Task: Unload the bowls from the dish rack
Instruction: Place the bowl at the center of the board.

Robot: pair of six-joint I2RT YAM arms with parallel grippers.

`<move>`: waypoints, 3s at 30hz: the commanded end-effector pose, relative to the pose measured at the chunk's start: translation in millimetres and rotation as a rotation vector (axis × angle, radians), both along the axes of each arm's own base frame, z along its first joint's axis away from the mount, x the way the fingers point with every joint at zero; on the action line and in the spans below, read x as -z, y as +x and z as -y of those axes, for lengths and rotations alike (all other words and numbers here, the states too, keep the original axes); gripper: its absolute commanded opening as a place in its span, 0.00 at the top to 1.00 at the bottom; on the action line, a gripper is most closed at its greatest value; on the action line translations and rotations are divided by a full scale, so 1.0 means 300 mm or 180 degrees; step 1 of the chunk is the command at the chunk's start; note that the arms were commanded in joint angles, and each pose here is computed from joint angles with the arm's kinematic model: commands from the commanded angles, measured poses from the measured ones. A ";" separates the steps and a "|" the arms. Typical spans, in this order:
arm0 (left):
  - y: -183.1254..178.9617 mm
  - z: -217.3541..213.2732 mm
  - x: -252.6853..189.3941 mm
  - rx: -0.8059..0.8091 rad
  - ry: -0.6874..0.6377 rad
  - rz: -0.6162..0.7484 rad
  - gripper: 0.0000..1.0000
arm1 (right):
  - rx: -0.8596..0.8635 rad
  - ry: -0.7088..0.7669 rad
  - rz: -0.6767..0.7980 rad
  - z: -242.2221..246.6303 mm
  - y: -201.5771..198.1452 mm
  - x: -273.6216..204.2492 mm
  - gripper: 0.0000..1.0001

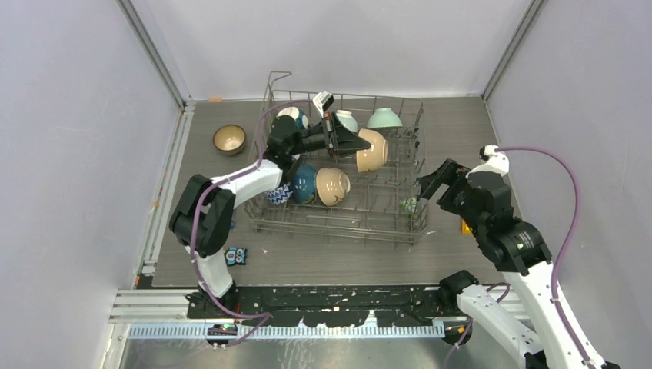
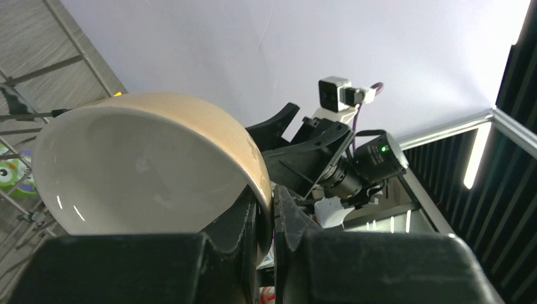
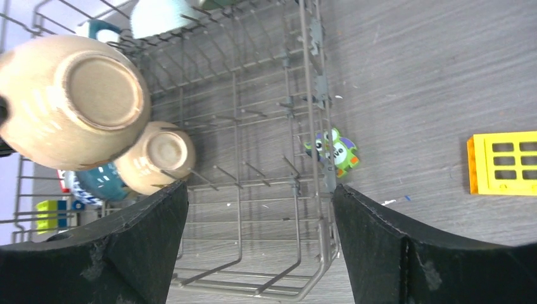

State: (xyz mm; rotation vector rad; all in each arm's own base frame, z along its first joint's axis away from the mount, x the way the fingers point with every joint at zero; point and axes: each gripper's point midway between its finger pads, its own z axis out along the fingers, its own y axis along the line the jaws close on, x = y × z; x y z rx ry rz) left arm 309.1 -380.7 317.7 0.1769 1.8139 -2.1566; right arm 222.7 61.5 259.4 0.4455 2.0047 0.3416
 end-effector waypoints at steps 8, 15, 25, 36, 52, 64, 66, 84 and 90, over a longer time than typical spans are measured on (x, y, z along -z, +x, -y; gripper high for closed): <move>-0.152 -0.038 -0.208 0.0035 0.0540 0.1002 1.00 | -0.0405 -0.0015 0.0572 -0.024 -0.044 -0.279 0.06; -0.262 -0.123 -0.257 -0.0157 0.1379 0.1850 1.00 | -0.0510 0.0258 0.0929 -0.066 -0.031 -0.397 0.04; -0.484 -0.221 -0.087 0.0197 0.2940 0.3965 1.00 | -0.1313 0.0479 0.0932 -0.254 0.010 -0.539 0.04; -0.704 -0.241 0.163 0.1434 0.3852 0.6116 1.00 | -0.2016 -0.0379 -0.0183 -0.340 -0.083 -0.419 0.07; -0.810 -0.346 0.205 0.2228 0.3545 0.6837 1.00 | -0.2997 -0.0867 -0.0768 -0.489 -0.322 -0.227 0.25; -0.923 -0.318 0.178 0.2310 0.3005 0.6285 1.00 | -0.3186 -0.0995 -0.0720 -0.667 -0.317 -0.207 0.35; -0.930 -0.316 0.174 0.2309 0.2978 0.6241 1.00 | -0.3216 -0.1076 -0.0751 -0.683 -0.321 -0.194 0.38; -0.933 -0.338 0.163 0.2290 0.2987 0.6172 1.00 | -0.3330 -0.1364 -0.1044 -0.694 -0.351 -0.091 0.51; -0.927 -0.341 0.147 0.2211 0.2977 0.6186 1.00 | -0.3406 -0.1302 -0.1136 -0.701 -0.380 -0.066 0.51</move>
